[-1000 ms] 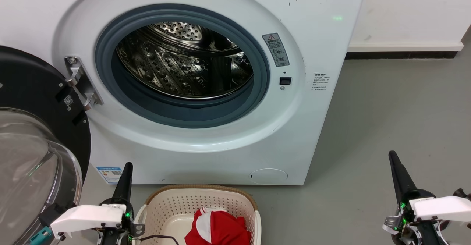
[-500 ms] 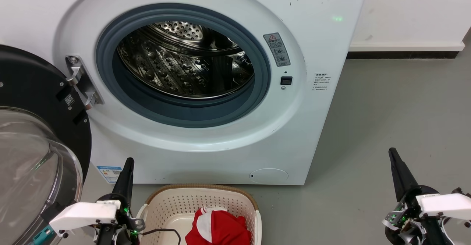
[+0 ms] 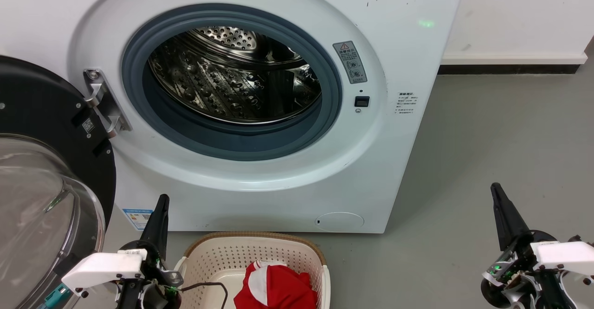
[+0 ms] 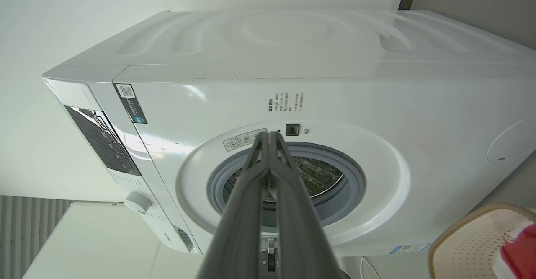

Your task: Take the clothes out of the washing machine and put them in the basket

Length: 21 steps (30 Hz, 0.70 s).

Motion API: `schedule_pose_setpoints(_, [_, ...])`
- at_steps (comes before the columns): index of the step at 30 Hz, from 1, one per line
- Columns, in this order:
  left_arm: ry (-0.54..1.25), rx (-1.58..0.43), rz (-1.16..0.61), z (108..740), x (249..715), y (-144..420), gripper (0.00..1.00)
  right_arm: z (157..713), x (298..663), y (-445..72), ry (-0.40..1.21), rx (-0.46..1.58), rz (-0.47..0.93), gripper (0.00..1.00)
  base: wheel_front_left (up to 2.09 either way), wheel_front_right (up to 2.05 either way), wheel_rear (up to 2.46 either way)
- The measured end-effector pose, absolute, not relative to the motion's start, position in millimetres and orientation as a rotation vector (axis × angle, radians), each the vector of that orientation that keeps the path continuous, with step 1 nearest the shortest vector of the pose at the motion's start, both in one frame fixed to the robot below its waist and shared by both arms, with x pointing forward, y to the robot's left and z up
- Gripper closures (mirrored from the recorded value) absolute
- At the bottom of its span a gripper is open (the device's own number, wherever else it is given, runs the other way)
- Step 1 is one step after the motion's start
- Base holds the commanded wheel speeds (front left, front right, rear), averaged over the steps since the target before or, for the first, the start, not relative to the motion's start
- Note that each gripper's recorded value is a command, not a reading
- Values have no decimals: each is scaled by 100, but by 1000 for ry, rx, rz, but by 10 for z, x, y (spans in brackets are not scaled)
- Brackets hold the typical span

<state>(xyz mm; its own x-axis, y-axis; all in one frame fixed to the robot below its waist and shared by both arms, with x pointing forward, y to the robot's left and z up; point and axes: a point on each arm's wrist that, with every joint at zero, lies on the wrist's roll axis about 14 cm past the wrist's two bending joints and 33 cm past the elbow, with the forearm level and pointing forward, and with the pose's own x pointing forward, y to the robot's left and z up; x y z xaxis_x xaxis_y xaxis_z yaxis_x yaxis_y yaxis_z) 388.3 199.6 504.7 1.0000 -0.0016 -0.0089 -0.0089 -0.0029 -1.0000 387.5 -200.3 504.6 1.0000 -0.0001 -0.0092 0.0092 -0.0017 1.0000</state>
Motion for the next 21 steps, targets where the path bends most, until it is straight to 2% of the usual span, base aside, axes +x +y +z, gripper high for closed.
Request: schedule_pose_setpoints(21, [8,-1574,5,5049,3883,1997,100,5043,3873,-2006,6,1573,-9,100,0,0,0])
